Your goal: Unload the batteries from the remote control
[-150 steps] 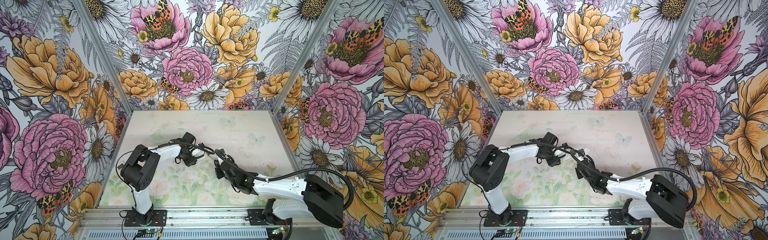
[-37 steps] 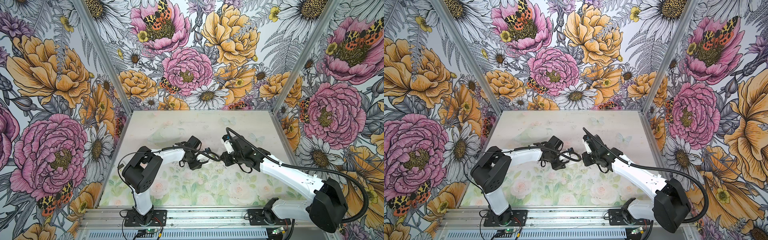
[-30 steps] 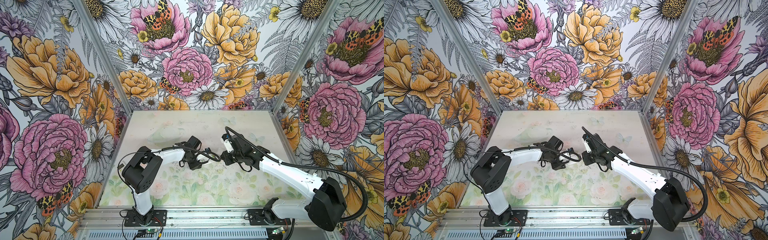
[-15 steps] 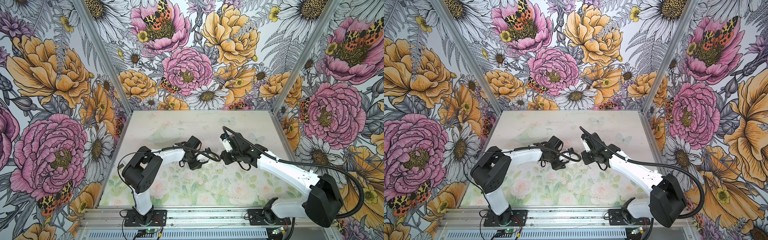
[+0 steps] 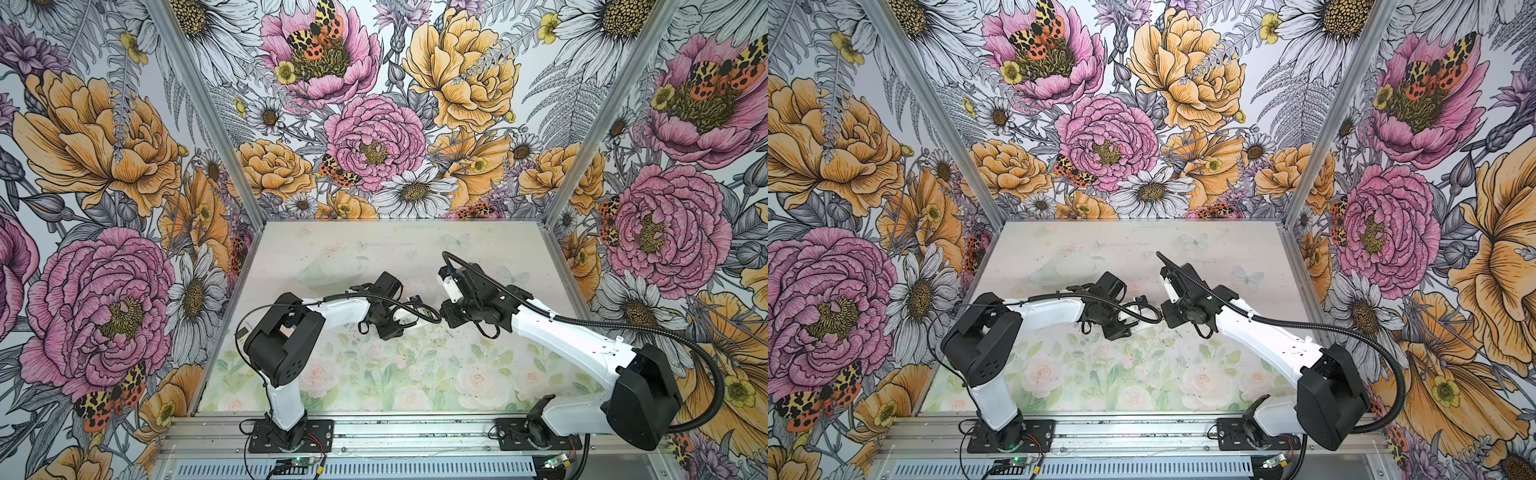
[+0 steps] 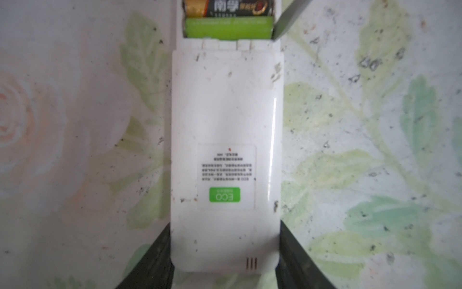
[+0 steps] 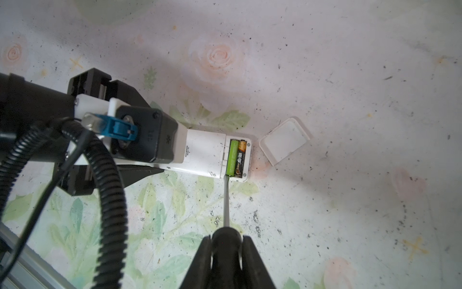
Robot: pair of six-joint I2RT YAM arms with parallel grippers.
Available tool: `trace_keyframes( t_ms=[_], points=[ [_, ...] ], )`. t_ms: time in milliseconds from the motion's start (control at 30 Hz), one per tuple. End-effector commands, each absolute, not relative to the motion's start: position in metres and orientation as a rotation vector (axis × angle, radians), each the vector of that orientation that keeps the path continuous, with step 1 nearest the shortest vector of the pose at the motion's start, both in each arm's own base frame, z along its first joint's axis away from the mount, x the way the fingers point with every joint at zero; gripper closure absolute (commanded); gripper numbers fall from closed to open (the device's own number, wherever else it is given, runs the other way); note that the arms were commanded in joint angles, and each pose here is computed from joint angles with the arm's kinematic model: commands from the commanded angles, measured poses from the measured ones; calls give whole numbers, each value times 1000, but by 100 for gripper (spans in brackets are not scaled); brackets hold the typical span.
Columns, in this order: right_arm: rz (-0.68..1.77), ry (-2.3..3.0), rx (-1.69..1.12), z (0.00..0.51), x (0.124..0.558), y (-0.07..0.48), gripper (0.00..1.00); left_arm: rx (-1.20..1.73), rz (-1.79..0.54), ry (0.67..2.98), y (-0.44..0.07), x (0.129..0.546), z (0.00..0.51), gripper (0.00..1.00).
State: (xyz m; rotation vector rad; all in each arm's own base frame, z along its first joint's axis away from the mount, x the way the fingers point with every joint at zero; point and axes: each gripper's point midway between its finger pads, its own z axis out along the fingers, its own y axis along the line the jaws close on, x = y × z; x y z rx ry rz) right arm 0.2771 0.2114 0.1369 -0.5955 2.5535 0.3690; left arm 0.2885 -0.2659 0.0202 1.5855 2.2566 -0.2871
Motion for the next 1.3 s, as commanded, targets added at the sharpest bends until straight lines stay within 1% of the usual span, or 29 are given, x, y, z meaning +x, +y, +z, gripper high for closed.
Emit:
trace_keyframes(
  t_ms=[0, 300, 500, 633, 767, 1033, 1267],
  points=[
    [274, 2557, -592, 133, 288, 204, 100, 1689, -245, 2337, -247, 264, -7, 100],
    [180, 2552, -663, 127, 288, 214, 100, 1689, -248, 2335, -247, 264, -6, 100],
    [18, 2531, -664, 118, 280, 218, 100, 1687, -252, 2336, -248, 265, -5, 100],
    [-58, 2495, -613, 109, 270, 219, 100, 1684, -261, 2338, -248, 265, -5, 100],
    [-34, 2430, -505, 104, 266, 219, 100, 1684, -273, 2340, -248, 265, -5, 100],
    [223, 2181, -350, 87, 264, 231, 100, 1672, -316, 2349, -247, 267, -2, 100],
    [305, 1978, -339, 88, 263, 235, 100, 1676, -354, 2351, -248, 265, 0, 100]
  ],
)
